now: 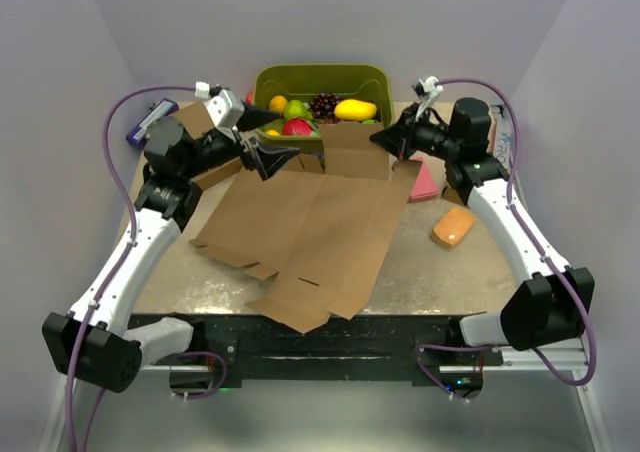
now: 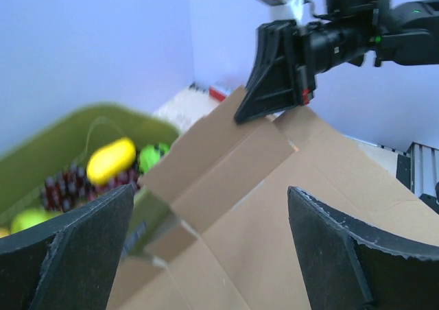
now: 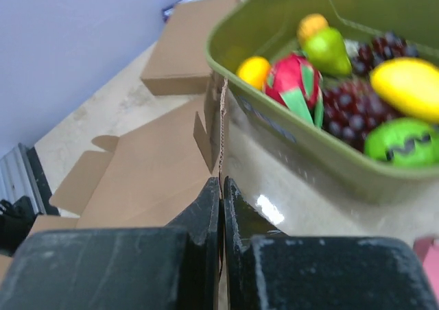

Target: Fold the paper box

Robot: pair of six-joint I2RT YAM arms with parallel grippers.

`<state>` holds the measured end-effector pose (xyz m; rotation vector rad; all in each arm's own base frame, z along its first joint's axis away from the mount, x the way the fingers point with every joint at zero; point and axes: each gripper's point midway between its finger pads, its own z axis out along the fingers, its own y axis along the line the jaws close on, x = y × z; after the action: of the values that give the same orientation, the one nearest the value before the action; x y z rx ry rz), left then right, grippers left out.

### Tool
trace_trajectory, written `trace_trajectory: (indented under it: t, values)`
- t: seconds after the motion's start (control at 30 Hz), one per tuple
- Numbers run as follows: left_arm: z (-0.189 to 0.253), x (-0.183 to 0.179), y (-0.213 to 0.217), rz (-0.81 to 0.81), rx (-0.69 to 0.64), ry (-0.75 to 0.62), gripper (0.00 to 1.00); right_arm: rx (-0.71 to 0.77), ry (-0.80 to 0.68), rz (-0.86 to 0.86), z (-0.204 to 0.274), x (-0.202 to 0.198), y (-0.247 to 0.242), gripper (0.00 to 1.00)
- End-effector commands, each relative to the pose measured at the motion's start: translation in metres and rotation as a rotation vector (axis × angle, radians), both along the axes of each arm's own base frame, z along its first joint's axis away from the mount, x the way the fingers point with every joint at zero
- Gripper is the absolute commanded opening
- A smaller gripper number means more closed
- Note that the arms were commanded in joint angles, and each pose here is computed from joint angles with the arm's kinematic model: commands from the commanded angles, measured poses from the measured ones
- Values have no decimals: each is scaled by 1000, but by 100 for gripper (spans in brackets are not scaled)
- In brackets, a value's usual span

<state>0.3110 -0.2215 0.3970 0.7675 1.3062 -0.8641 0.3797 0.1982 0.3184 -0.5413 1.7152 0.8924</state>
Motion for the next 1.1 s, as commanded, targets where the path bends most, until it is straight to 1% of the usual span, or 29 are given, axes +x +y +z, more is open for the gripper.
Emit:
trace_trajectory:
  t: [0.0,0.07,0.1,0.13,0.17,0.23,0.27,0.3,0.37,0.47,0.5,0.53,0.6,0.77,0.87,0.97,1.07]
  values:
    - [57,-10,-16,-146,37,-225,99,-77,-92,156,34,-27,27,0]
    - [48,-3,-24,-204,72,-211,100,-80,-85,226,38,-38,40,0]
    - [52,3,-27,-218,81,-220,100,-79,-113,245,50,-41,44,0]
    - [52,1,-30,-244,87,-210,100,-98,-127,264,48,-41,48,0]
    - [52,4,-30,-249,104,-234,100,-112,-102,286,44,-48,53,0]
    - [50,7,-34,-272,109,-239,100,-138,-128,310,50,-51,58,0]
    - [53,7,-35,-279,115,-248,100,-151,-105,326,46,-54,62,0]
    - [47,13,-38,-283,123,-230,100,-165,-108,334,44,-55,64,0]
    - [42,13,-41,-314,147,-203,100,-179,-94,345,41,-58,69,0]
    - [21,16,-50,-369,177,-127,100,-198,-84,354,35,-62,73,0]
    - [13,20,-53,-376,185,-108,100,-205,-84,355,34,-63,73,0]
    - [7,21,-57,-378,202,-115,100,-210,-81,357,33,-64,74,0]
    - [-8,24,-60,-377,227,-64,100,-225,-86,357,31,-65,76,0]
    - [-32,20,-64,-408,266,-1,98,-252,-91,336,28,-62,75,0]
    - [-44,21,-64,-416,281,30,93,-251,-91,339,26,-62,76,0]
    - [-57,22,-65,-430,284,71,84,-251,-94,339,25,-61,76,0]
    - [-62,19,-66,-449,282,94,78,-253,-98,340,24,-60,77,0]
